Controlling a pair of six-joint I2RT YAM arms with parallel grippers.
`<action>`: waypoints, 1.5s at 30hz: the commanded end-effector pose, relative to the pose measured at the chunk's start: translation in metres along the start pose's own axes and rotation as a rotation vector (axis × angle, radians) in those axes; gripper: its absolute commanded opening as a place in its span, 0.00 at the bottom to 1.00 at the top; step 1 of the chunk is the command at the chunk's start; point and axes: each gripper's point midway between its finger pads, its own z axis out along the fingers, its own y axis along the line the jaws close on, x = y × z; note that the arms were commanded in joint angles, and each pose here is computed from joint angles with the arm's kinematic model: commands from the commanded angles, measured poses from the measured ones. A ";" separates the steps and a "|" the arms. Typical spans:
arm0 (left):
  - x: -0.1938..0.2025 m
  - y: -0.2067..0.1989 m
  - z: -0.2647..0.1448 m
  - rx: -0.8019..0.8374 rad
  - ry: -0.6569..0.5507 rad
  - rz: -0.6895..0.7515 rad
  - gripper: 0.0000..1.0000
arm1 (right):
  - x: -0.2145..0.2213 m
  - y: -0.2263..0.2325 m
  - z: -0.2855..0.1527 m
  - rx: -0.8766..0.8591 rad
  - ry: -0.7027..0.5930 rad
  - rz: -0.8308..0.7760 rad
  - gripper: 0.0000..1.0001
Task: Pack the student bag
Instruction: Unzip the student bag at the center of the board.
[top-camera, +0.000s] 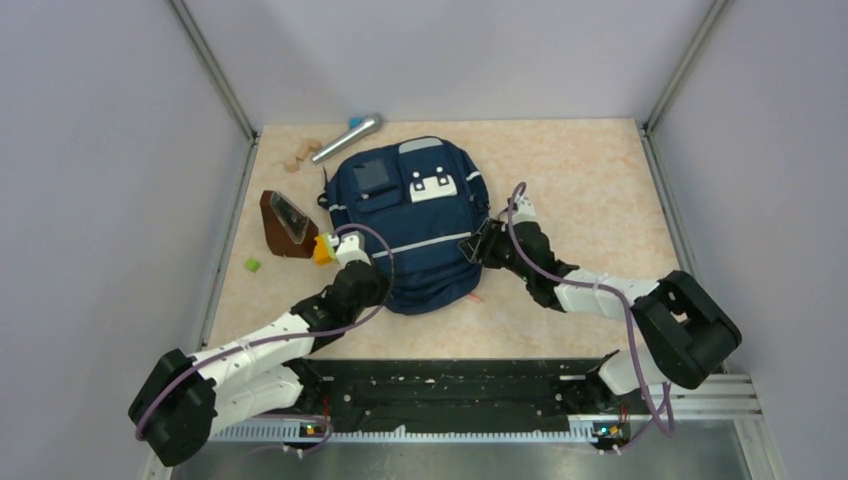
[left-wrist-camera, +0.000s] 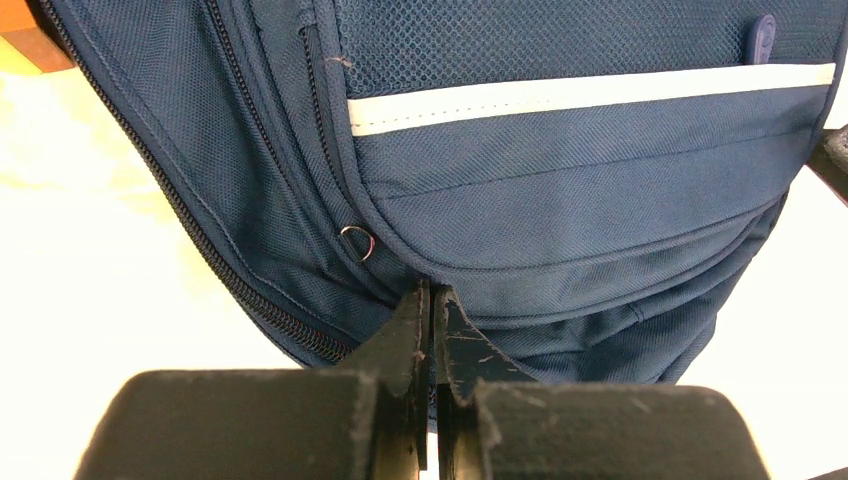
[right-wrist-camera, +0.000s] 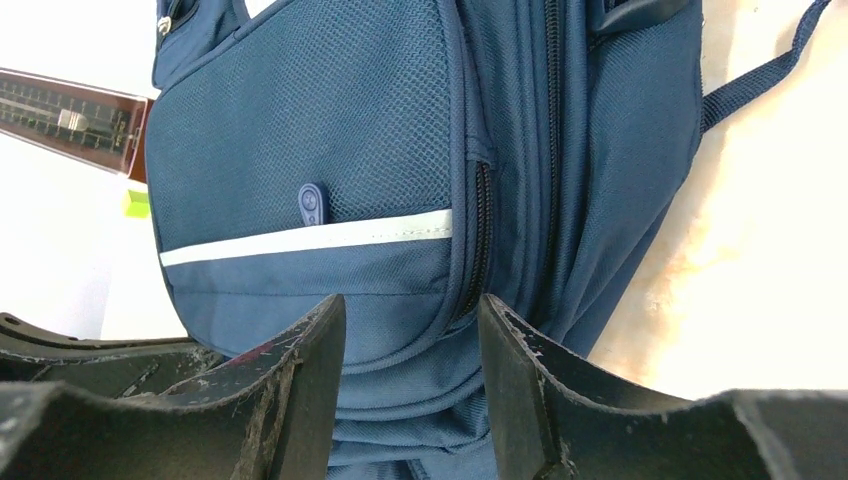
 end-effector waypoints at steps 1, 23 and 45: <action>-0.017 0.006 -0.002 -0.052 -0.060 0.015 0.00 | -0.022 0.014 0.001 -0.023 -0.064 0.022 0.50; -0.051 0.027 -0.012 -0.132 -0.119 0.100 0.00 | -0.046 0.005 0.011 0.002 -0.102 0.039 0.00; -0.123 0.036 0.010 -0.187 -0.291 0.191 0.00 | -0.060 0.009 0.003 -0.059 -0.083 -0.003 0.00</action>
